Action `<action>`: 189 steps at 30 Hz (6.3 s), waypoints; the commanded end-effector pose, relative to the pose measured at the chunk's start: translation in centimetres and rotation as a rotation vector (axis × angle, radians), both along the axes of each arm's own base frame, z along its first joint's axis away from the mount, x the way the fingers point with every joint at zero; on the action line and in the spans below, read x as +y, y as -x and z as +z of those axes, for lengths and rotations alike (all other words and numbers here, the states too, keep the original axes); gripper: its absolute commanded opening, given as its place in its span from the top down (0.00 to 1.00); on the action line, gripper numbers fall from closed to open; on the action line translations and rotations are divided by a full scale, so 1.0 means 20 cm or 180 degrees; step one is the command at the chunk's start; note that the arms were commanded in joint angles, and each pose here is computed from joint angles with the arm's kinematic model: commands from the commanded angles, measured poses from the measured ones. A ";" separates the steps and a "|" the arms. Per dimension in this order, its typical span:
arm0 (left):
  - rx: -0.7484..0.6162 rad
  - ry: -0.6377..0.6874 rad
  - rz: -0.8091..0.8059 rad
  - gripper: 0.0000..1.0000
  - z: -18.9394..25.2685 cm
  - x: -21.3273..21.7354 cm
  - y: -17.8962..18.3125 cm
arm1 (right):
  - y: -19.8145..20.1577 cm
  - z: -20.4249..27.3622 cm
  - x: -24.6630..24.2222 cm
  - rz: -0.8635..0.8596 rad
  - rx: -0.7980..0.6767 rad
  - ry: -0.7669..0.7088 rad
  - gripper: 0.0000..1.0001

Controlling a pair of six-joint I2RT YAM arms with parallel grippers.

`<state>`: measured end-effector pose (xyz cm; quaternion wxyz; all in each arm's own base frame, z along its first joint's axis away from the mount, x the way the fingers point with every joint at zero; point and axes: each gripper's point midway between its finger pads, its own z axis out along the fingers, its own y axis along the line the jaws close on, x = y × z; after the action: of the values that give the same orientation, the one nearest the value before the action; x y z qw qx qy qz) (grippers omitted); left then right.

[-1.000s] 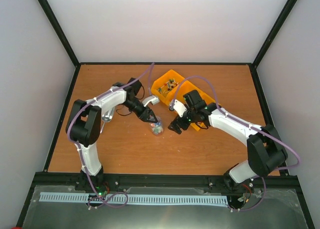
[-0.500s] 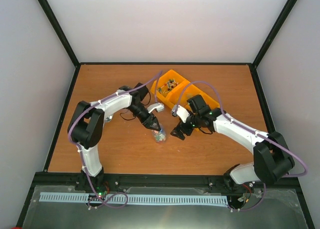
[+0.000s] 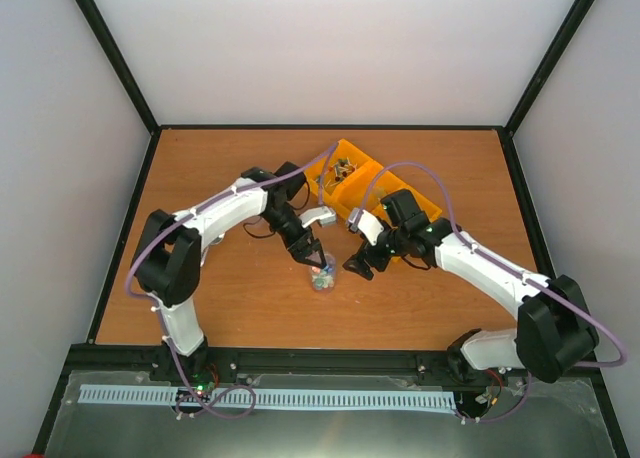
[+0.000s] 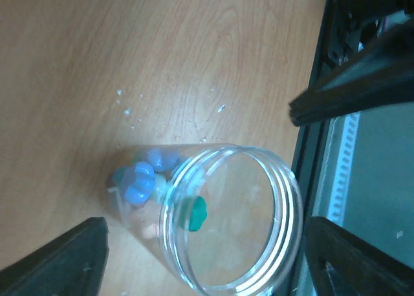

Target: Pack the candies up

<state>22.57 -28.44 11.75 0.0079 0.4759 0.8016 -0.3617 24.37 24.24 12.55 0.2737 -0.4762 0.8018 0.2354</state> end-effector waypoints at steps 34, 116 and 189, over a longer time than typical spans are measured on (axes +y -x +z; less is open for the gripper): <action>-0.1569 -0.1718 0.1067 0.16 -0.24 0.89 -0.88 | 0.11 0.39 0.03 0.0700 -0.0826 -0.0454 0.00; 0.0375 0.0238 0.0589 0.99 0.62 0.11 -0.09 | 0.12 0.70 0.40 0.3006 -0.3804 0.1531 0.62; -0.3408 0.0359 -0.0466 0.00 0.74 0.06 -0.19 | -0.31 0.56 0.25 -0.0464 0.2017 -0.2069 0.97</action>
<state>25.56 -25.46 25.74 0.3820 0.6299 0.6620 -0.1379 31.96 28.13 20.33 0.1378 -0.1753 0.7937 0.5660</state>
